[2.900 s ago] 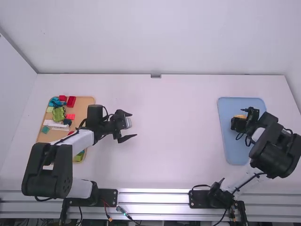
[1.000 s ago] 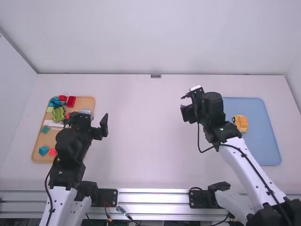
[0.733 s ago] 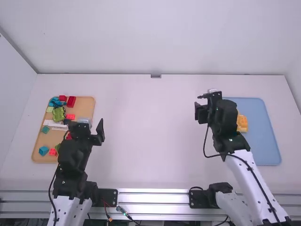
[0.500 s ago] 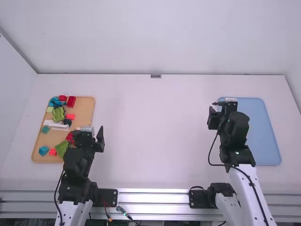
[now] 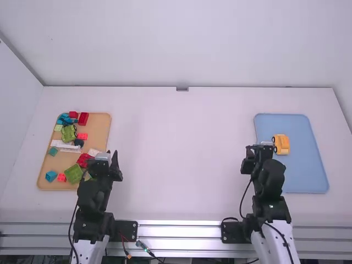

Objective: Assemble lego blocks to make yellow taxi

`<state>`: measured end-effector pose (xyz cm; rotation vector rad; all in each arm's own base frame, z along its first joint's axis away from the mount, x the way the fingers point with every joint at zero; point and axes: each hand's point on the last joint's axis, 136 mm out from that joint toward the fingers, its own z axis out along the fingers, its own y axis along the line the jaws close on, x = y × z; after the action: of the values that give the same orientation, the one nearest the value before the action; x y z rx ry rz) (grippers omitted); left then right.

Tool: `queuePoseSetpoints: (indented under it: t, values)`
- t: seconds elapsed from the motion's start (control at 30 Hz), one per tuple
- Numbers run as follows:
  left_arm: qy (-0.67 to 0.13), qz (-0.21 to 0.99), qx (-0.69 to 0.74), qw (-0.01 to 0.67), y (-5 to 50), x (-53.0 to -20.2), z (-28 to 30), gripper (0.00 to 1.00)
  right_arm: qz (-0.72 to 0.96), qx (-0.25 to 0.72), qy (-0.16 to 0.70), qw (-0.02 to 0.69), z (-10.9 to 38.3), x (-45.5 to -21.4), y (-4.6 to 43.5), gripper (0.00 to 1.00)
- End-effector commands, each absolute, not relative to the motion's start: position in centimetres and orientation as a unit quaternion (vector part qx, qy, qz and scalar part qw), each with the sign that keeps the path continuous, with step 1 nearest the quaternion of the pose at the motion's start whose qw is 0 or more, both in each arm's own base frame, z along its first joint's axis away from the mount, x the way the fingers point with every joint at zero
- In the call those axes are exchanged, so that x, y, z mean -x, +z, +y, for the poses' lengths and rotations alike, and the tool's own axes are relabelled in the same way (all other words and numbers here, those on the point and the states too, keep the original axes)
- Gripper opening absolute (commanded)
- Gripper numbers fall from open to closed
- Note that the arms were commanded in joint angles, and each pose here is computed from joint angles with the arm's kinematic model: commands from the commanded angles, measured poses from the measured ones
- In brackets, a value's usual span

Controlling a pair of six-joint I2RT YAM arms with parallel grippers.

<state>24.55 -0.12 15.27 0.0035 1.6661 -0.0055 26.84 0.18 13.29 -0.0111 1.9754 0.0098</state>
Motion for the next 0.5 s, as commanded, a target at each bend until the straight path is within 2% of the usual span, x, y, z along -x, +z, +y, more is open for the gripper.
queuePoseSetpoints:
  t: [0.0, 0.3, 0.47]
  values:
    - [0.000, 0.743, 0.000, 0.669, 14.8, -24.6, 0.0, 0.21, 0.835, 0.004, 0.007, 0.550, 0.3, -26.2, 12.1, 0.21]
    - [0.000, 0.743, 0.000, 0.669, 14.8, -24.6, 0.0, 0.08, 0.835, 0.004, 0.007, 0.550, 0.3, -24.6, 8.1, 0.04]
    - [0.000, 0.743, 0.000, 0.669, 14.8, -24.6, 0.0, 0.02, 0.813, 0.005, 0.007, 0.582, 0.3, -24.7, 9.7, 0.00]
